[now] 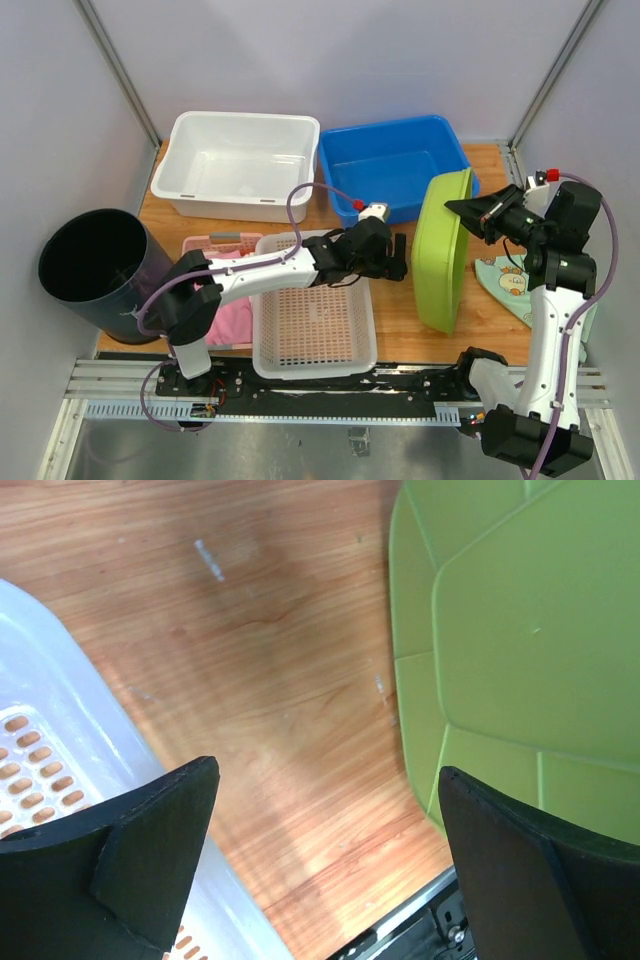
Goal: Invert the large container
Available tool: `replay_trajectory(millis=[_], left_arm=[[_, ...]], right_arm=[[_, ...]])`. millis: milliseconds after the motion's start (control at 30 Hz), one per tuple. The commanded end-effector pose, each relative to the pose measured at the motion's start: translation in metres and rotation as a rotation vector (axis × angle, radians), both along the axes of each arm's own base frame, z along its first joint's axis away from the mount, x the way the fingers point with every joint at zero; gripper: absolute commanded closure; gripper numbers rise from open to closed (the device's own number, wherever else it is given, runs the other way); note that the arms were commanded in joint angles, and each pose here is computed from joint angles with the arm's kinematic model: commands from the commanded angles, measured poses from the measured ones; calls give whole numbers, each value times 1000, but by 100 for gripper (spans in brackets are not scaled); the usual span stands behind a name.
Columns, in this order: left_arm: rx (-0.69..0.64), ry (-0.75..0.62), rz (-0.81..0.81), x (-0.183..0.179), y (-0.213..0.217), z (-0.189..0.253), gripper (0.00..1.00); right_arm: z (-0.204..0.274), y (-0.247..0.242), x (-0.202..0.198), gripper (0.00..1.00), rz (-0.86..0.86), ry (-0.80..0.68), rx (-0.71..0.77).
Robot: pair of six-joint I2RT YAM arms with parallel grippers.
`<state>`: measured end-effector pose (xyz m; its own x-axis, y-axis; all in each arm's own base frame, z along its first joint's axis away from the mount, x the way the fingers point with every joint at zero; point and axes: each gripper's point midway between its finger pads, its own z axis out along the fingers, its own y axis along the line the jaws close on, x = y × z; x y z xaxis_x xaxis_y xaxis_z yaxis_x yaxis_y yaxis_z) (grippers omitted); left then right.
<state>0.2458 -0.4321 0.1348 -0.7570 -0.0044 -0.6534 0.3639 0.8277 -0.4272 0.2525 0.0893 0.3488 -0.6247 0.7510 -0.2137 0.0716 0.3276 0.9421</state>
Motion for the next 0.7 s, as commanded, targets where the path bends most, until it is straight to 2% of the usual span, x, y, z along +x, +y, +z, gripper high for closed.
replay_trajectory(millis=[0,200,367,467,667], left_arm=[[232,55,76,-5,66,-27,1],[59,-26,46,3,53,66,1],[-95,-48,93,13,69,127,1],[-145,-77,131,20,87,151,1],[-147,-127,186,31,116,172,1]], right_arm=[[15,4,-3,100,46,-82,21],[23,14,-9,99,97,-100,90],[35,29,-17,99,163,-126,182],[42,37,-23,100,187,-127,216],[52,48,-32,99,230,-118,340]])
